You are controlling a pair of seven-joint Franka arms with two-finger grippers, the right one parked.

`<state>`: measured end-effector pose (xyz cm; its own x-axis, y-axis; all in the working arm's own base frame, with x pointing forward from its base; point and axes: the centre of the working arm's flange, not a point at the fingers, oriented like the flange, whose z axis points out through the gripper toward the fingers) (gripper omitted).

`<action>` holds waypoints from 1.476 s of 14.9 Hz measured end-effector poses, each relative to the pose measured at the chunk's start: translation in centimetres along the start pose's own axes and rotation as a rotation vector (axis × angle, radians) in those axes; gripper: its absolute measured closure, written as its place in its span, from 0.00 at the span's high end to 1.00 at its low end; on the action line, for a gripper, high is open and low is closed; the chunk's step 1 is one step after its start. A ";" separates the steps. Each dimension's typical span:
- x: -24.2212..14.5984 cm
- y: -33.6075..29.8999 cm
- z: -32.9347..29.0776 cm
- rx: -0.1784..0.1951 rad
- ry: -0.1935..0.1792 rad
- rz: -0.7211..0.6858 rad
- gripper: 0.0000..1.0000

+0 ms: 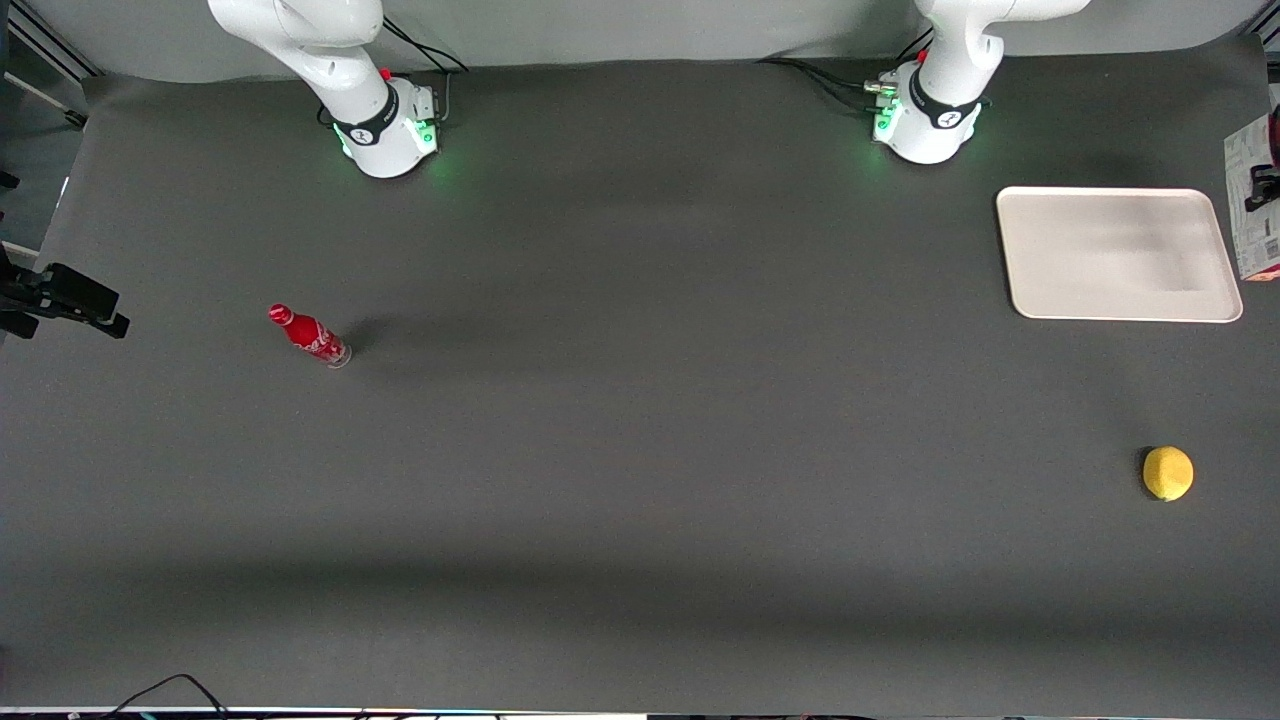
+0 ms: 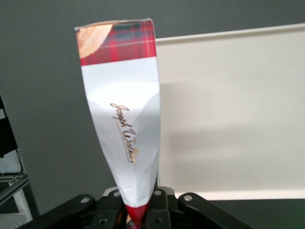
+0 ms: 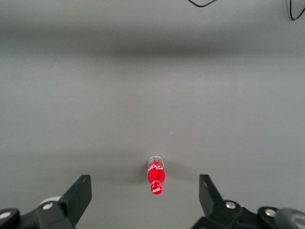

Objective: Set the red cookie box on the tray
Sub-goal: 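Lower the cookie box onto the tray edge and release it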

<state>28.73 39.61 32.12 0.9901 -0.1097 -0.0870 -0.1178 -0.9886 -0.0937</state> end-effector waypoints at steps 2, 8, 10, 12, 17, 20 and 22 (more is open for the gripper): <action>0.0 0.2 1.9 0.020 -0.014 0.018 0.14; 0.1 -0.1 6.6 -0.026 0.006 0.040 0.14; -0.1 -0.4 8.2 -0.043 0.021 0.055 0.14; 0.0 -0.9 9.2 -0.039 0.013 0.077 0.14; 3.0 -2.0 8.2 -0.018 0.016 0.154 0.42; 7.0 -3.8 4.1 -0.076 0.062 0.189 0.74; 10.3 -5.1 -1.2 -0.136 0.089 0.176 0.93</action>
<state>39.65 43.37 32.86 0.9587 -0.2843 -0.0019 -0.2839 -0.9575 0.0502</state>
